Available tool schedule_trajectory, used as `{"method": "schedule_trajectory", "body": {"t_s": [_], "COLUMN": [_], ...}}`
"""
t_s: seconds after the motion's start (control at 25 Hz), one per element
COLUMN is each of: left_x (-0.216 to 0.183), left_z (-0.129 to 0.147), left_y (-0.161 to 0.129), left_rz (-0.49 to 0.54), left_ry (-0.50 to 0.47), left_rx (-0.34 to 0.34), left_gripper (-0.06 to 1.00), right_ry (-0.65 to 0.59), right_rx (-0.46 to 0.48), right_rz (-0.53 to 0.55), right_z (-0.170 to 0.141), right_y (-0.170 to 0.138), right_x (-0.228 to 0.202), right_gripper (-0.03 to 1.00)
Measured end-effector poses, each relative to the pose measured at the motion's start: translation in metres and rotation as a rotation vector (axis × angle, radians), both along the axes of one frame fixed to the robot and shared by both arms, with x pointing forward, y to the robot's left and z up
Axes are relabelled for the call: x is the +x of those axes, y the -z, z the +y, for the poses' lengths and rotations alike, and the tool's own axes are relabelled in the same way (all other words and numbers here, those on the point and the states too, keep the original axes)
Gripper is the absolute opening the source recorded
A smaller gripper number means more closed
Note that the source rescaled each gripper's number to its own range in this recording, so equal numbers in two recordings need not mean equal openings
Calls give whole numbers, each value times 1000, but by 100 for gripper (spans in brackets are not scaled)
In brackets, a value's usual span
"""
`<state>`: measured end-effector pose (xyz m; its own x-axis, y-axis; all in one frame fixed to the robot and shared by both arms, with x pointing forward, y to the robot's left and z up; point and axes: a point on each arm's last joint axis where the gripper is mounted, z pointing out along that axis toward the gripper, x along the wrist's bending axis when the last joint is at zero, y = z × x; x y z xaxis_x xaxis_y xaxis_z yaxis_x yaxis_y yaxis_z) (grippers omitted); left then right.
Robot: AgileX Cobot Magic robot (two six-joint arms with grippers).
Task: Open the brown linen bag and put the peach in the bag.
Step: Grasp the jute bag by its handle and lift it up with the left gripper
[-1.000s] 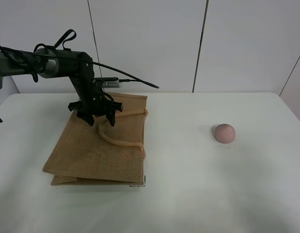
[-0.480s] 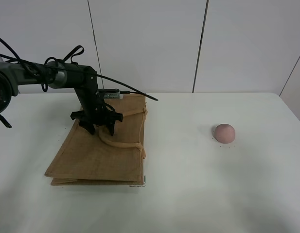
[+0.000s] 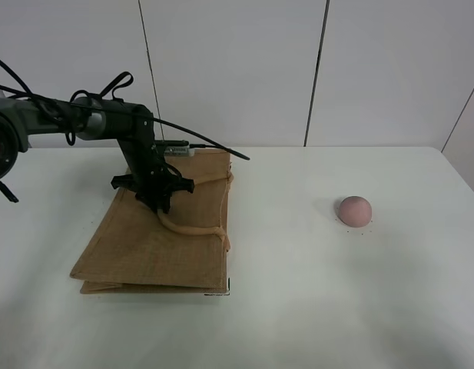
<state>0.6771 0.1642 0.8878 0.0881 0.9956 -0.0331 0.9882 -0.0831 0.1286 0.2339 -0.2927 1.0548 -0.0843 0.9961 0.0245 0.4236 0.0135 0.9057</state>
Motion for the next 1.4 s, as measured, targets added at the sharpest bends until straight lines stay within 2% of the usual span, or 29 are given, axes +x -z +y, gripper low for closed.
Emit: {"method": "schedule_trajectory", "body": {"t_s": [0.2,0.28,0.4,0.48,0.6,0.88,1.12,1.4], "left_x": [2,3,10,16,19,-10,-33,-48], "left_z": [0,-1,-2,-4,-6,3,10,15], "left_y": [-7,-18,-49,-77,-119,-214,-261,-285], "left_rz": [19,52,74,45,-60,-266,-369,-428], "left_ry": [1,3,19,34,46,108,122,129], "left_rx": [8,22,33,26,-11,-55,-77,-83], "left_gripper": [0,0,0,0,0,0,0,0], "right_ry": [0,0,0,0,0,0,0,3], "right_rx": [0,0,0,0,0,0,0,-4], "right_rz": [0,0,0,0,0,0,0,30], "right_z": [0,0,0,0,0,0,0,0], "right_y": [0,0,0,0,0,0,0,-1], "right_x": [0,0,0,0,0,0,0,5], "right_gripper": [100,100,100,100,100,100,100,100]}}
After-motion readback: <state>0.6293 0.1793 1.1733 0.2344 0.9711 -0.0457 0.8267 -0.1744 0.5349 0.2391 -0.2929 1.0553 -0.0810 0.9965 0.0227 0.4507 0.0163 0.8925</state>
